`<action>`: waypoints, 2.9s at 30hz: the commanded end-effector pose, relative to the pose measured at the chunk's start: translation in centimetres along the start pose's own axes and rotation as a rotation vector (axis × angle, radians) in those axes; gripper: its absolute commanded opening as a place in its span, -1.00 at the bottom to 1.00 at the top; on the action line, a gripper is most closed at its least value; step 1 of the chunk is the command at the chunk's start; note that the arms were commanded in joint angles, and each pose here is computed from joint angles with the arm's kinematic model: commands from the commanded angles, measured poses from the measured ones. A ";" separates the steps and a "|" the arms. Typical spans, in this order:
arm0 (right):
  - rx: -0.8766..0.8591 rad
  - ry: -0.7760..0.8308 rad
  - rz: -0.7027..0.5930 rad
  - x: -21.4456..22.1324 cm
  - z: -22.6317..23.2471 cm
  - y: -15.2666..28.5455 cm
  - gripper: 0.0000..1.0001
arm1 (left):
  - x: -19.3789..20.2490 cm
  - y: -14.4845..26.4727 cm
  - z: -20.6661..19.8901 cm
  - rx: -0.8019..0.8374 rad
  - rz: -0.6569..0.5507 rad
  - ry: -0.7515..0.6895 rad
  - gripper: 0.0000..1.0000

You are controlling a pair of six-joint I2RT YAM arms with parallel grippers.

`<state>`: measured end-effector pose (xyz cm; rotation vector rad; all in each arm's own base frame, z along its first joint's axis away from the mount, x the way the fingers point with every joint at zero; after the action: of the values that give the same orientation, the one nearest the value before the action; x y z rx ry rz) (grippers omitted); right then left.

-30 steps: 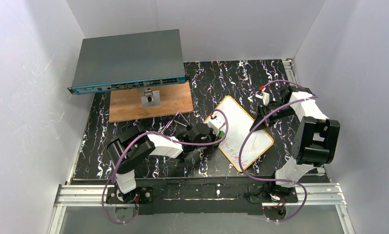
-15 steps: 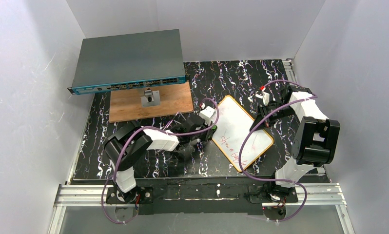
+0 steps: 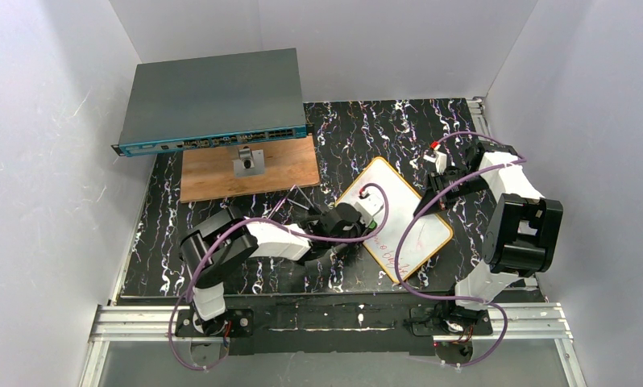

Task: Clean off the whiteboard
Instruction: Erase the whiteboard at the center of the board.

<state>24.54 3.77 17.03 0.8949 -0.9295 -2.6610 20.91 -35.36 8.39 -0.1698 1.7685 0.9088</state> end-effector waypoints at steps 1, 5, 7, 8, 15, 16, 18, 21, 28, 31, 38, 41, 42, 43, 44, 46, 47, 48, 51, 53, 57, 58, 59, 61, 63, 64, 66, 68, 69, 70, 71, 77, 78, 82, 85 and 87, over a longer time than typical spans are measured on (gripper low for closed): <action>-0.024 0.171 -0.044 -0.7 0.7 -0.4 -0.97 | -0.4 -1.1 2.1 -0.166 0.073 -0.050 -1.00; -0.023 0.171 -0.045 -0.7 0.7 -0.4 -0.97 | -2.7 -0.3 2.7 -0.121 0.016 0.052 -1.00; -0.026 0.170 -0.045 -0.7 0.6 -0.4 -0.97 | -4.3 -0.2 2.0 -0.064 -0.011 0.053 -1.00; -0.025 0.169 -0.045 -0.7 0.6 -0.4 -0.97 | -4.7 -0.2 1.6 -0.036 -0.020 0.055 -1.00; -0.024 0.164 -0.040 -0.6 0.5 -0.5 -0.97 | -6.1 -0.8 0.3 0.076 -0.089 0.051 -1.00; -0.025 0.165 -0.041 -0.7 0.6 -0.4 -0.97 | -5.7 -1.0 0.0 0.108 -0.077 0.047 -1.00; -0.024 0.165 -0.040 -0.7 0.5 -0.5 -0.97 | -4.7 -1.2 -0.1 0.128 -0.055 0.045 -1.00; -0.024 0.166 -0.040 -0.7 0.6 -0.4 -0.97 | -2.6 -1.3 -0.4 0.142 -0.016 0.035 -1.00; -0.027 0.165 -0.043 -0.7 0.6 -0.4 -0.97 | 3.5 -1.2 -0.4 0.136 0.101 -0.014 -1.00; -0.027 0.165 -0.041 -0.7 0.6 -0.5 -0.97 | 4.4 -1.1 -0.4 0.143 0.133 -0.040 -1.00; -0.028 0.166 -0.041 -0.7 0.6 -0.5 -0.97 | 2.1 -1.0 -2.3 0.245 0.093 -0.074 -1.00; -0.028 0.165 -0.040 -0.7 0.6 -0.5 -0.97 | -0.2 -1.5 -3.9 0.307 0.042 -0.068 -1.00; -0.029 0.165 -0.040 -0.7 0.7 -0.5 -0.97 | -0.8 -1.6 -4.4 0.322 0.029 -0.066 -1.00; -0.028 0.165 -0.040 -0.7 0.7 -0.5 -0.97 | -1.2 -1.8 -4.7 0.335 0.019 -0.063 -1.00; -0.029 0.167 -0.040 -0.7 0.7 -0.5 -0.97 | -1.6 -1.9 -4.9 0.341 0.010 -0.059 -1.00; -0.027 0.169 -0.041 -0.7 0.7 -0.5 -0.97 | -2.1 -2.1 -5.1 0.345 -0.002 -0.056 -1.00; -0.028 0.171 -0.042 -0.7 0.7 -0.5 -0.97 | -2.2 -2.1 -5.0 0.341 -0.002 -0.056 -1.00; -0.028 0.169 -0.041 -0.7 0.7 -0.5 -0.97 | -2.0 -2.1 -4.9 0.336 0.005 -0.057 -1.00; -0.026 0.173 -0.042 -0.7 0.7 -0.4 -0.97 | -0.7 -2.0 -3.9 0.276 0.022 -0.052 -1.00; -0.025 0.174 -0.043 -0.7 0.8 -0.4 -0.97 | 0.7 -2.1 -2.1 0.188 0.050 -0.030 -1.00; -0.026 0.174 -0.043 -0.7 0.8 -0.4 -0.97 | 2.9 -1.2 1.8 0.011 0.109 0.021 -1.00; -0.025 0.174 -0.044 -0.7 0.8 -0.4 -0.97 | 3.3 -0.9 2.4 -0.024 0.120 0.031 -1.00; -0.026 0.174 -0.042 -0.7 0.8 -0.4 -0.97 | 3.6 -0.5 3.1 -0.054 0.134 0.039 -1.00; -0.026 0.173 -0.042 -0.7 0.8 -0.4 -0.97 | 4.4 0.1 4.1 -0.097 0.152 0.052 -1.00; -0.026 0.172 -0.042 -0.7 0.8 -0.4 -0.97 | 5.0 0.5 4.9 -0.124 0.160 0.079 -1.00; -0.026 0.173 -0.042 -0.7 0.8 -0.4 -0.97 | 5.2 0.7 5.1 -0.126 0.159 0.088 -1.00; -0.026 0.173 -0.043 -0.7 0.7 -0.4 -0.97 | 5.1 0.7 4.9 -0.100 0.146 0.086 -1.00; -0.028 0.170 -0.041 -0.7 0.7 -0.5 -0.97 | 4.6 0.5 4.3 -0.051 0.130 0.084 -1.00; -0.028 0.171 -0.041 -0.7 0.7 -0.5 -0.97 | 4.3 0.4 4.0 -0.020 0.121 0.083 -1.00; -0.027 0.170 -0.041 -0.7 0.7 -0.5 -0.97 | 3.9 0.3 3.3 0.035 0.111 0.083 -1.00; -0.028 0.172 -0.042 -0.7 0.7 -0.5 -0.97 | 3.4 0.2 2.7 0.072 0.097 0.080 -1.00; -0.027 0.171 -0.042 -0.7 0.8 -0.4 -0.97 | 1.5 -0.6 -2.7 0.271 0.054 0.025 -1.00; -0.027 0.171 -0.042 -0.7 0.8 -0.4 -0.97 | 1.3 -0.8 -3.6 0.297 0.045 0.025 -1.00; -0.027 0.173 -0.044 -0.7 0.8 -0.4 -0.97 | 1.0 -1.3 -5.9 0.357 0.033 0.027 -1.00; -0.027 0.173 -0.043 -0.7 0.8 -0.4 -0.97 | 1.1 -1.4 -5.8 0.326 0.038 0.031 -1.00; -0.027 0.174 -0.044 -0.7 0.8 -0.4 -0.97 | 1.4 -1.5 -4.5 0.227 0.051 0.023 -1.00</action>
<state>24.63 3.54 17.26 0.9123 -0.9548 -2.6612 18.67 -38.56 8.88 -0.0497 1.8731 0.6745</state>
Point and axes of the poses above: each gripper's point midway between its finger pads, its own y axis back along the fingers, its own z axis along the line the jaws close on, x = y × z, the point moved 7 cm from there along y, back along the fingers, and after that the axes turned 7 degrees about y, right-handed, at the moved point
